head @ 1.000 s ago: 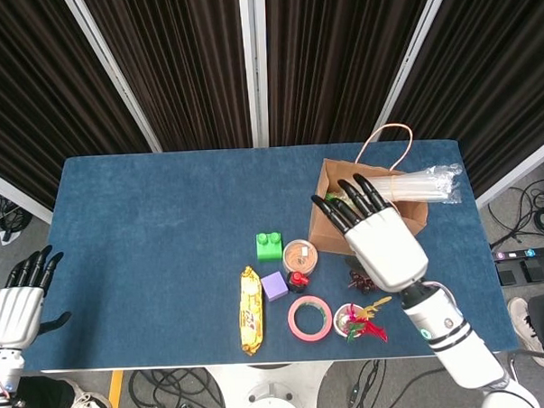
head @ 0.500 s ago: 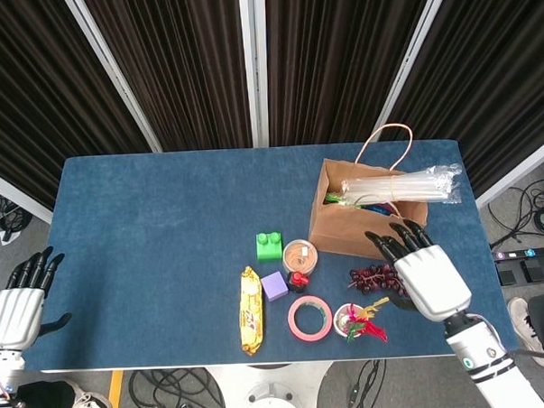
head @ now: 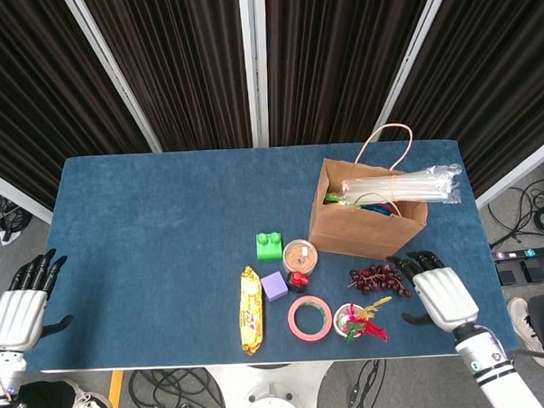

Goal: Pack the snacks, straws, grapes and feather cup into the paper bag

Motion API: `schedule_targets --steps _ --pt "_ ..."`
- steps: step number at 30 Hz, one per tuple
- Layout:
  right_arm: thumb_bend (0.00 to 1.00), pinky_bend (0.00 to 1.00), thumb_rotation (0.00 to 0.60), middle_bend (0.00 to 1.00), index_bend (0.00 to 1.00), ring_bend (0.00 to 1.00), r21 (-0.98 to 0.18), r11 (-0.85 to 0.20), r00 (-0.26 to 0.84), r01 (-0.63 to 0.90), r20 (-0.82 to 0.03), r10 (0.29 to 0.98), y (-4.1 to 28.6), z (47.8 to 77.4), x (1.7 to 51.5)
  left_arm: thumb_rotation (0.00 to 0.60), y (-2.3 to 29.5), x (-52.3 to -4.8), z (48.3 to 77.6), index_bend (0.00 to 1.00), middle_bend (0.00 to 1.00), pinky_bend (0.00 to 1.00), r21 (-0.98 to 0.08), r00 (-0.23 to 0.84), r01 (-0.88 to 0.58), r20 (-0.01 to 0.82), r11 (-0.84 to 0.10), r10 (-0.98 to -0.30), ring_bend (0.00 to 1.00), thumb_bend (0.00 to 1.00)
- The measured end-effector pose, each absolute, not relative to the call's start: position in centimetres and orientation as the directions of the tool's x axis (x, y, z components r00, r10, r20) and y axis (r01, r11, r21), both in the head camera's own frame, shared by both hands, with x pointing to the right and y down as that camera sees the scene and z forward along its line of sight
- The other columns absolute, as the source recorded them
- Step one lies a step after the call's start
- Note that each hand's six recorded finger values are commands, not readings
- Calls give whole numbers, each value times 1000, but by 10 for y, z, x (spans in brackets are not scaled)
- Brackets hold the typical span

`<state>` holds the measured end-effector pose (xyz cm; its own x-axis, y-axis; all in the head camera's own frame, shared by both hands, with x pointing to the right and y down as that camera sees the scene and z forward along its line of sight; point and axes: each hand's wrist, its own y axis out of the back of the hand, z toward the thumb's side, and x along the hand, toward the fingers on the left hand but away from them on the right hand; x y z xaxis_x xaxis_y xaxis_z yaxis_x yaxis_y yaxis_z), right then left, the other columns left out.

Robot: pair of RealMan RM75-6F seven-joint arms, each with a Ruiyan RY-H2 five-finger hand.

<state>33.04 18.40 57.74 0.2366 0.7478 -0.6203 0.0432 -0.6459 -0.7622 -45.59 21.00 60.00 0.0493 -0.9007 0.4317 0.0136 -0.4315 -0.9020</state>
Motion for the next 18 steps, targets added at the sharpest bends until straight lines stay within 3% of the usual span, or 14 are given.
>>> schedule_targets --steps 8,18 --pt "0 156 600 264 151 124 -752 -652 160 97 -635 756 199 615 342 600 208 -461 595 102 87 143 -910 39 10 415 -415 -909 0 68" --pt "0 127 600 227 156 65 -817 -577 114 -7 -574 811 201 645 344 600 209 -463 595 102 87 143 -909 43 10 417 -417 -908 0 67"
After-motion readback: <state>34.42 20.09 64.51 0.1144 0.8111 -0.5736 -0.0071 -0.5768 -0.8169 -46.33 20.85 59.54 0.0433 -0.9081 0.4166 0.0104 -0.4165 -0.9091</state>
